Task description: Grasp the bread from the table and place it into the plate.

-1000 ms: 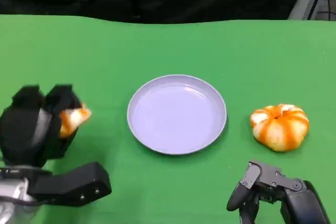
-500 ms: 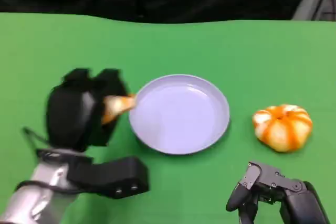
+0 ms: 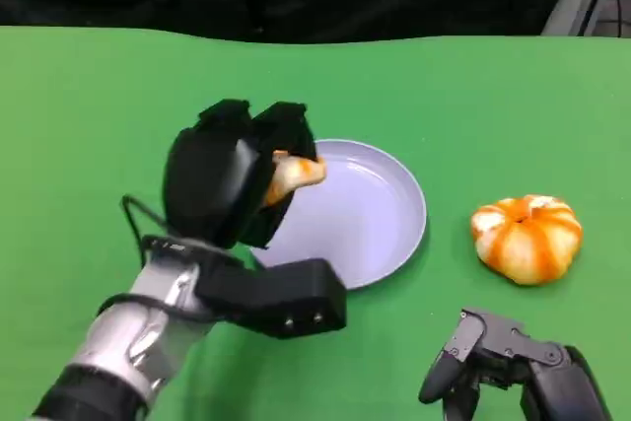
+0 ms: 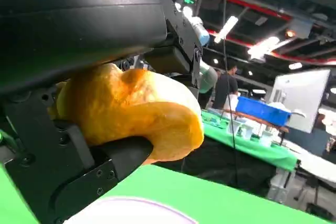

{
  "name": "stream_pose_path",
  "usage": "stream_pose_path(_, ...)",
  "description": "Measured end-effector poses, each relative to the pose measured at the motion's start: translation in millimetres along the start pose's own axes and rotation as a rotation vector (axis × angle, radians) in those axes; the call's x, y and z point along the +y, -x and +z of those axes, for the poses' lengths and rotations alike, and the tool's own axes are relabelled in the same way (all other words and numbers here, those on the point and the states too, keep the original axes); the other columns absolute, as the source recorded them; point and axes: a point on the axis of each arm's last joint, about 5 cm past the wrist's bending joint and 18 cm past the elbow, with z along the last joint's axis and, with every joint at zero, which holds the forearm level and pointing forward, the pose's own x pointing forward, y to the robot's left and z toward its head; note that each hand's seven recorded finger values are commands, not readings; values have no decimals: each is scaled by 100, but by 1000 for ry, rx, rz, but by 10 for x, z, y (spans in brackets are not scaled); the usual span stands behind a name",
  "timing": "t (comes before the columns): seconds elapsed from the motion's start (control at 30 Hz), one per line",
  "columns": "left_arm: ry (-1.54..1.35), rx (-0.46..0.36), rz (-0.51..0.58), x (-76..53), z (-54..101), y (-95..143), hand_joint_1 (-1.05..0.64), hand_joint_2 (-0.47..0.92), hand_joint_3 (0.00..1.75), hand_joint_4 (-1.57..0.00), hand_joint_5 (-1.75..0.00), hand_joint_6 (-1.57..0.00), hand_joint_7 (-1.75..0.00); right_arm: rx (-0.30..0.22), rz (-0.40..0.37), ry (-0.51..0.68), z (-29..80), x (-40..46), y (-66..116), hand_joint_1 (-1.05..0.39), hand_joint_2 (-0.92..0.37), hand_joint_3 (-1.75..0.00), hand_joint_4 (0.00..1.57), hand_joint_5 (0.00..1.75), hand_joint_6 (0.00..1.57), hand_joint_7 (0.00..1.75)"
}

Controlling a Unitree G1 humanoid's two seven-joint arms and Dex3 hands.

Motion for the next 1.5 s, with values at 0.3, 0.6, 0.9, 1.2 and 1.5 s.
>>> stream_pose_path(0.3,-7,-4,-168,-164,82,-122,-17,50,78,-70,-140,-64,-93,-9,4,-7,22,16,-4,-3,-19,-163,88,175,82,147)
stream_pose_path(0.6,-80,171,-608,-147,208,-340,-70,92,21,0,-21,-2,-2,-9,4,-7,22,21,-2,-3,-20,-163,88,175,82,148)
stream_pose_path(0.9,-153,208,-759,-76,213,-303,-87,92,41,0,0,-2,-1,-8,5,1,22,20,3,-2,-20,-164,88,175,82,148)
stream_pose_path(1.2,-77,191,-798,243,120,-197,-85,92,41,-3,-2,-6,-3,-10,1,2,27,13,3,-3,-18,-165,88,175,82,148)
stream_pose_path(1.5,295,228,-463,631,34,251,-34,91,17,-34,-105,-50,-35,-9,1,-1,30,10,8,-3,-19,-164,89,175,82,147)
